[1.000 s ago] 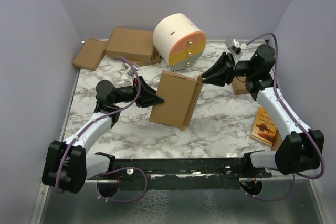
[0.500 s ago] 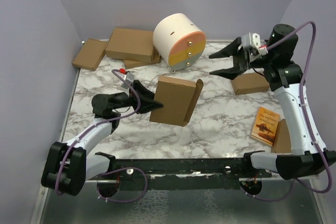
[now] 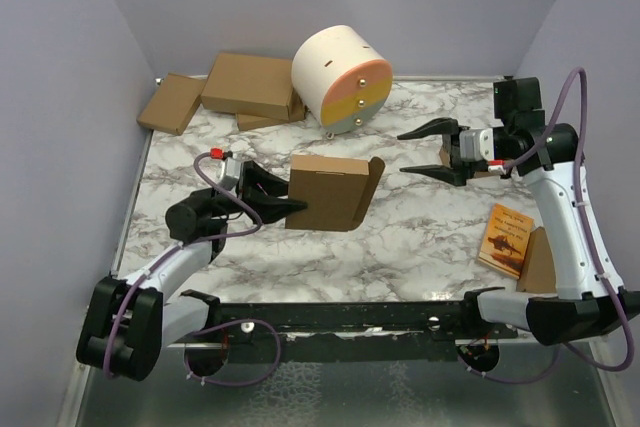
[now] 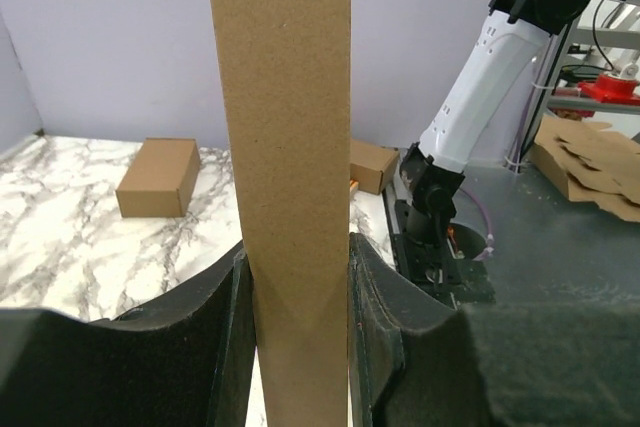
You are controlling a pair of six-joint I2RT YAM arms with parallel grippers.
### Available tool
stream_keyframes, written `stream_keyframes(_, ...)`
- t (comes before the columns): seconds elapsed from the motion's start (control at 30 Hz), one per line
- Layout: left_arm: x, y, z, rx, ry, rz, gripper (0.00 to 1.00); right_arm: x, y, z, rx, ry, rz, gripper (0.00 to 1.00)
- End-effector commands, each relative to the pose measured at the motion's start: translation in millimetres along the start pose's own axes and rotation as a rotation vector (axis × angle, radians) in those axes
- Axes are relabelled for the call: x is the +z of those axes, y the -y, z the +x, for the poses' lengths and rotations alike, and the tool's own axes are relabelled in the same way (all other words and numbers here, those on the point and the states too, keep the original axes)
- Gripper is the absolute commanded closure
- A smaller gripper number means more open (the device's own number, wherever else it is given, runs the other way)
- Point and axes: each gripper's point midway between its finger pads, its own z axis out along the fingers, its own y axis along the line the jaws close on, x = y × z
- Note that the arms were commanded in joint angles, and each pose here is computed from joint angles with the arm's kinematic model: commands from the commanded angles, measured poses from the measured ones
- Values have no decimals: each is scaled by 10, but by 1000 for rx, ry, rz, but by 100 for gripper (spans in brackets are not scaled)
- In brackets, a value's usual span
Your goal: Fold the paper box
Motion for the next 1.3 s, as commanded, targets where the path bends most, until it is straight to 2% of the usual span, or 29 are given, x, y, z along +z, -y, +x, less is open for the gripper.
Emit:
stream_keyframes(0.0,19,83,-195,137,74,7,100,23,-60,-276,-19,84,-7,48)
stream_keyframes(0.3,35,68,-207,53,91,12,100,36,35,-384,80,109,-10,59)
stream_keyframes(0.53,66,54,-219,-38,97,41,100,77,120,-278,207,54,6,59)
stream_keyframes(0.77,71,65,-255,-11,104,42,100,153,48,-126,263,26,3,61)
stream_keyframes(1.27,71,87,-264,10,108,45,100,268,109,-1,325,-6,16,72)
